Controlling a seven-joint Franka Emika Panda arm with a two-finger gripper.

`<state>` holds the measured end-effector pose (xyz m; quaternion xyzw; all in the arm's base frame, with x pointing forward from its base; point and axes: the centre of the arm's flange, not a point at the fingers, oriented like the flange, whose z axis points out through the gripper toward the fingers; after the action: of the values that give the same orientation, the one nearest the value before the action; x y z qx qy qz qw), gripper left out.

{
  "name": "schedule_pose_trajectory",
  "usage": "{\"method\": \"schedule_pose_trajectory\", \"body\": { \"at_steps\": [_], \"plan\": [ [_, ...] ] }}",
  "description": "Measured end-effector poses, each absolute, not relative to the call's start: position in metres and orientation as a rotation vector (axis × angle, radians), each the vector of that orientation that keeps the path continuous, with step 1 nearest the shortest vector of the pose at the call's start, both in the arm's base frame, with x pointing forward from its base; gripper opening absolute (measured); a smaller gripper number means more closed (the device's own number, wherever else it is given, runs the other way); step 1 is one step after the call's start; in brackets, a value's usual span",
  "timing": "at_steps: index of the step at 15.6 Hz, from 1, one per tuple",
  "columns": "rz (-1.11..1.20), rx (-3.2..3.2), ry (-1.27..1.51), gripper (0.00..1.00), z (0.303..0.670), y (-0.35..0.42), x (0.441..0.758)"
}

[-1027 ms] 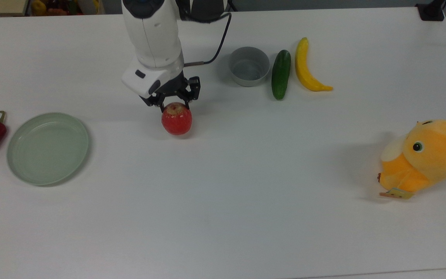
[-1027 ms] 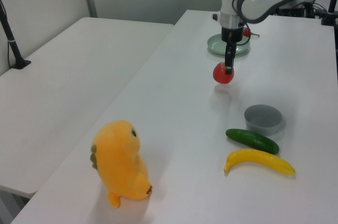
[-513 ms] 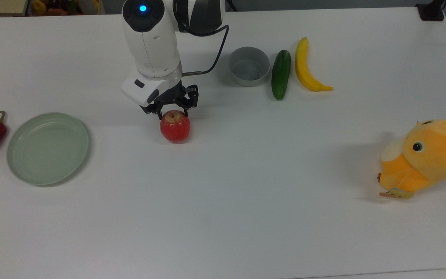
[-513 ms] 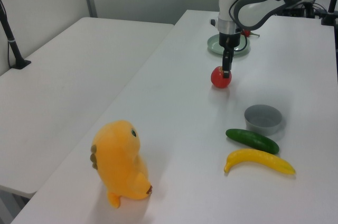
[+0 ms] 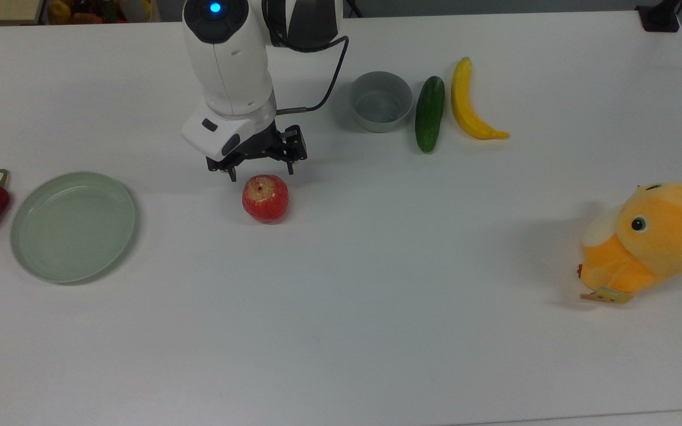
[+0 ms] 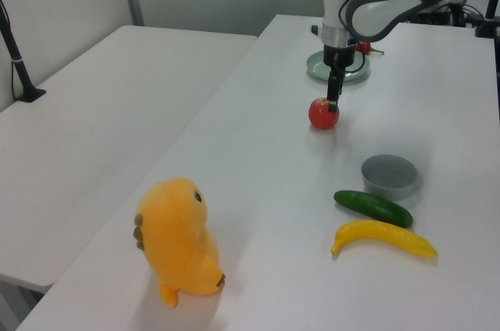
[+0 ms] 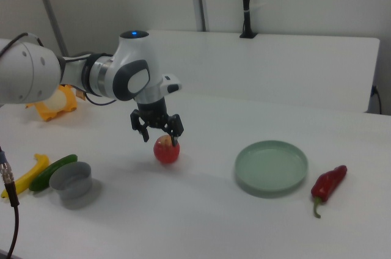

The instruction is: Red apple placed in the center of the desktop

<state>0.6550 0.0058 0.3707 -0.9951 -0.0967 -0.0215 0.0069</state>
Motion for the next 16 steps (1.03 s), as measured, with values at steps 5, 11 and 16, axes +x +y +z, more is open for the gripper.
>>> {"method": "schedule_pose_trajectory", "body": {
  "at_steps": [5,11,16],
  "plan": [
    [-0.151,-3.127,-0.181,1.0,0.459,0.001,0.637],
    [-0.146,-3.133,-0.039,1.0,0.558,-0.001,0.584],
    [-0.085,-3.134,0.035,1.0,0.613,-0.021,0.536]
  ]
}}
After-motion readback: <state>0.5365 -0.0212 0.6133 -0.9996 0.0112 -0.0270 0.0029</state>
